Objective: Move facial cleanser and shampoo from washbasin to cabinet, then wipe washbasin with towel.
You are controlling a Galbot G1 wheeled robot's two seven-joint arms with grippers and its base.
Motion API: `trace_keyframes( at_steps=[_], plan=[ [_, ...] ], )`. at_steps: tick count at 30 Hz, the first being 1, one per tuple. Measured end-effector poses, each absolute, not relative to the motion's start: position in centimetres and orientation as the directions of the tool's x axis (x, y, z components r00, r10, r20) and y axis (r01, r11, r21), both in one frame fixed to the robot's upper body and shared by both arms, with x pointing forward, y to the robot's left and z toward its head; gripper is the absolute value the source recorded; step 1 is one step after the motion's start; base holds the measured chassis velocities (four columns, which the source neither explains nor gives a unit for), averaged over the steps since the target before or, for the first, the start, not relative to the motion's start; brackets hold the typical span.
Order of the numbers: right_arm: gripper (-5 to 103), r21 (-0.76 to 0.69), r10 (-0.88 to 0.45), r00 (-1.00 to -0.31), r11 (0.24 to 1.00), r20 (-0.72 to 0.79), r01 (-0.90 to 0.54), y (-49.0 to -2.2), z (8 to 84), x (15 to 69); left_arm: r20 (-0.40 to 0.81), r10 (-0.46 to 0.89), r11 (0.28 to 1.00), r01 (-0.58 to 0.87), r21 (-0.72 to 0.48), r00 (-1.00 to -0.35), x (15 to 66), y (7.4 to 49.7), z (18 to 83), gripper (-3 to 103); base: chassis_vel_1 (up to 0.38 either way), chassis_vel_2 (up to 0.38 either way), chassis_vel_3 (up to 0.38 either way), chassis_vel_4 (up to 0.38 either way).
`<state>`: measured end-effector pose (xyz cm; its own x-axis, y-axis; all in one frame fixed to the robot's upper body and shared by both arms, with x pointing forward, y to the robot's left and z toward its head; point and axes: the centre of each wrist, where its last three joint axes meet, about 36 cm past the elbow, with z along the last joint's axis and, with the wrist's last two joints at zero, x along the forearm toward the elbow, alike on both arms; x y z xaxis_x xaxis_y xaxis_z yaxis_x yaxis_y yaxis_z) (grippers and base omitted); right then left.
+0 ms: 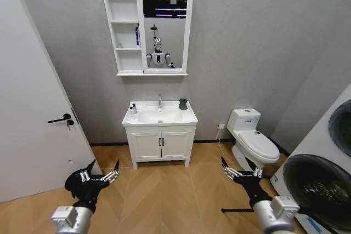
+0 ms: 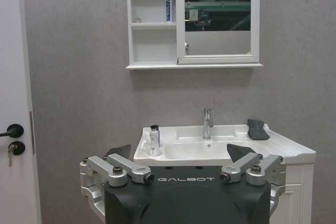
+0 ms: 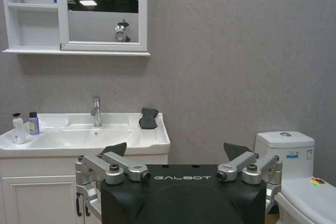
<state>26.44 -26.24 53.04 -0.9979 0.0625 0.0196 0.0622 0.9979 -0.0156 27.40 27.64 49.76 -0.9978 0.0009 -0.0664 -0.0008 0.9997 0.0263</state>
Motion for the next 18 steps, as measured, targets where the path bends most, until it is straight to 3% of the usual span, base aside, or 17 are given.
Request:
trace_keyframes(
  at_steps=[18],
  plan=[
    [100, -0.017, 0.069, -0.997, 0.997, 0.014, 0.069, -26.34, 53.43, 26.20, -0.071, -0.002, 1.000, -0.004, 0.024, -0.997, 27.41, 27.18, 50.12, 100, 0.000, 0.000, 0.000, 0.000]
  ],
)
